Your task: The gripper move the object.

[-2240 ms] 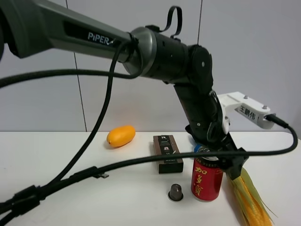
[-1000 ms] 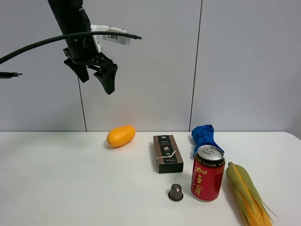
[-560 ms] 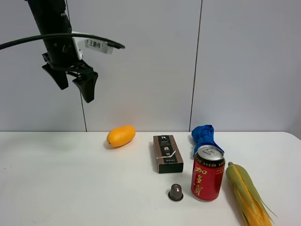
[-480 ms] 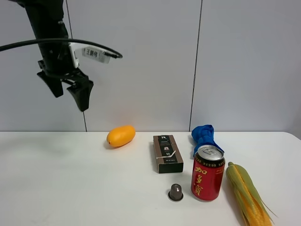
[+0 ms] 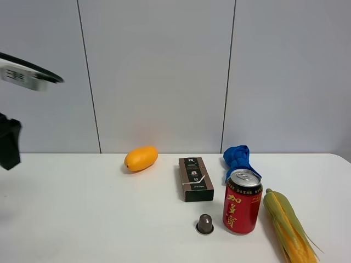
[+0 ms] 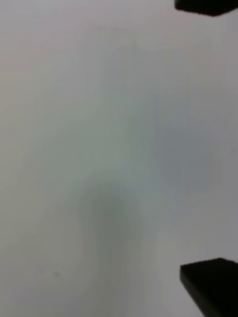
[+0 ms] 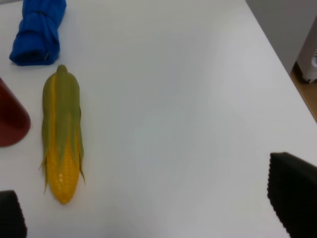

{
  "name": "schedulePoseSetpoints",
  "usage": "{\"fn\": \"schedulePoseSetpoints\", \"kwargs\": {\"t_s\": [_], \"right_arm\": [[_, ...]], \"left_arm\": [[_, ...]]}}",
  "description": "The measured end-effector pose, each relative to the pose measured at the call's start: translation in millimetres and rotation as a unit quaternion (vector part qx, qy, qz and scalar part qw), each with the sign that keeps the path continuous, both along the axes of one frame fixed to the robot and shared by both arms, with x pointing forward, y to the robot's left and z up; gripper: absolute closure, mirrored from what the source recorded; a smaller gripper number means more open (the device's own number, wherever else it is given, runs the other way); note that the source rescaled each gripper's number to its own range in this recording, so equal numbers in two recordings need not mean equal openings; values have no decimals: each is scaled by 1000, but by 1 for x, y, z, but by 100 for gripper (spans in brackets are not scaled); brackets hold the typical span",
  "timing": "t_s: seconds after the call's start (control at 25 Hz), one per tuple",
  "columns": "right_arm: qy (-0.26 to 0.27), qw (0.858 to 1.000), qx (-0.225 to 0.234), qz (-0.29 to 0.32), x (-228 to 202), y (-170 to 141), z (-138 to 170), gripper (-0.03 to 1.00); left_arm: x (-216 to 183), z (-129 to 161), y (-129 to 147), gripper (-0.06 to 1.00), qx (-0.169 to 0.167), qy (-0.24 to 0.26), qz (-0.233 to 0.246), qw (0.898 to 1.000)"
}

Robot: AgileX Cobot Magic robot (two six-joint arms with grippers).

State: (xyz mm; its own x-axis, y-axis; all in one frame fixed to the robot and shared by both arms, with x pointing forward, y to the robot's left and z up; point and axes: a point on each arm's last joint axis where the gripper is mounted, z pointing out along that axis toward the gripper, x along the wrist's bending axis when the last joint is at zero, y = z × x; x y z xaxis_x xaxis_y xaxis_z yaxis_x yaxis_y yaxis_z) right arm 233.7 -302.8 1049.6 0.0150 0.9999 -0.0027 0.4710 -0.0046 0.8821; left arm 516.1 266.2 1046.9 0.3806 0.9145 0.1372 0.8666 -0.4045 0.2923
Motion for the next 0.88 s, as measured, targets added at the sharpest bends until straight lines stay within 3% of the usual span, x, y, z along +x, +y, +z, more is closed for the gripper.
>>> {"fn": "schedulePoseSetpoints", "kwargs": {"t_s": [0.08, 0.2, 0.32, 0.6, 0.68, 0.8, 0.88], "right_arm": [[0, 1000, 0, 0, 0, 0, 0, -3], [0, 1000, 0, 0, 0, 0, 0, -3], [0, 1000, 0, 0, 0, 0, 0, -3], [0, 1000, 0, 0, 0, 0, 0, -3], [0, 1000, 0, 0, 0, 0, 0, -3], [0, 1000, 0, 0, 0, 0, 0, -3], [0, 1000, 0, 0, 0, 0, 0, -3]], "left_arm": [[-31, 12, 19, -4, -17, -42, 59, 997], [-79, 25, 45, -4, -28, -97, 139, 985], [-124, 29, 55, -5, -32, -146, 179, 973], [-213, 35, 47, -5, -56, -267, 196, 942], [-236, 38, 44, -5, -71, -304, 201, 928], [-261, 37, 39, -5, -97, -335, 212, 913], [-272, 35, 38, -5, -104, -341, 219, 908]]}}
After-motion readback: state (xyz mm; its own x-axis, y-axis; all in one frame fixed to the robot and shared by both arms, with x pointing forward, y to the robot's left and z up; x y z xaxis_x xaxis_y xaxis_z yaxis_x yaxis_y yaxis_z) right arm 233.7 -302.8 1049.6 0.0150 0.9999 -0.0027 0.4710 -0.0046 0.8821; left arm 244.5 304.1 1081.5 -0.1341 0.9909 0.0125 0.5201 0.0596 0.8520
